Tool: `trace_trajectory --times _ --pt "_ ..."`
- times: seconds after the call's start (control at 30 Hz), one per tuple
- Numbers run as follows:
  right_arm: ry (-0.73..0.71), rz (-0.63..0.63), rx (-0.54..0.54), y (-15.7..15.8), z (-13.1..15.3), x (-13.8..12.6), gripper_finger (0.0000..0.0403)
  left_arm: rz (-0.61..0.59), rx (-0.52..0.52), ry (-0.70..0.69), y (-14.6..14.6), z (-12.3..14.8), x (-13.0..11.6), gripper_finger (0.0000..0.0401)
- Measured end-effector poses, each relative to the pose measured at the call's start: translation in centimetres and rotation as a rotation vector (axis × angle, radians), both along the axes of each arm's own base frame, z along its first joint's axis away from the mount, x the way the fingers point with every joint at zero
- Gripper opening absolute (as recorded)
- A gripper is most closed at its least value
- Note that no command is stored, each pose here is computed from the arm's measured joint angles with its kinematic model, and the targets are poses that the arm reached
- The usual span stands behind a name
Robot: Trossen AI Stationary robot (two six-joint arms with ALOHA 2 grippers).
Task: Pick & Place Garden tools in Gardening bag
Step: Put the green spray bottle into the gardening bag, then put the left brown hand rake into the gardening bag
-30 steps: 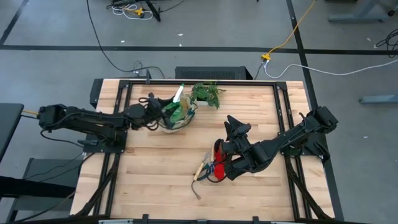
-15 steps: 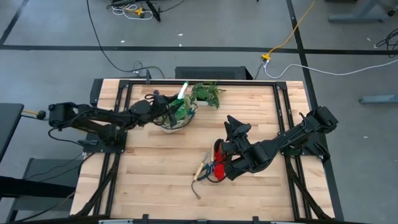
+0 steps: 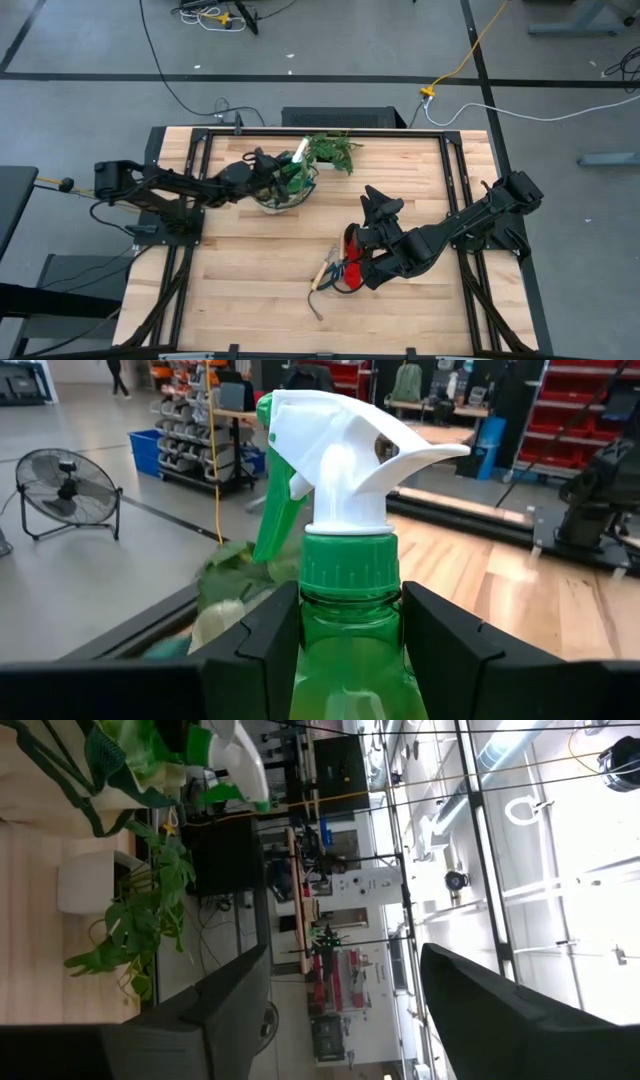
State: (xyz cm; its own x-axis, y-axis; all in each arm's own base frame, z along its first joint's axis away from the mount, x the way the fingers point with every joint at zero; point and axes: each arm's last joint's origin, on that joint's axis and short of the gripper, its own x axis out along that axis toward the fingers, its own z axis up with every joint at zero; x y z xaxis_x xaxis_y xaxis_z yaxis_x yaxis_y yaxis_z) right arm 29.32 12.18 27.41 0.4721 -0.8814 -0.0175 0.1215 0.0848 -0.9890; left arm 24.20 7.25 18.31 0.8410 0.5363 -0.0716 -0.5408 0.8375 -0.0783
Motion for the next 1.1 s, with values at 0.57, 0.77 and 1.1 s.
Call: trace_trajectory --times 0.57,0.77,1.1 --pt "-0.005 0.0 0.003 0.0 0.0 0.0 0.0261 0.0 -0.04 -0.019 0.0 -0.2 0.1 0.0292" --pt "-0.005 0.0 0.003 0.0 0.0 0.0 0.0261 -0.001 -0.04 -0.019 0.0 -0.2 0.1 0.0292" --pt "-0.006 0.0 0.003 0.0 0.0 0.0 0.0261 0.006 0.055 -0.158 0.4 3.2 1.5 0.029"
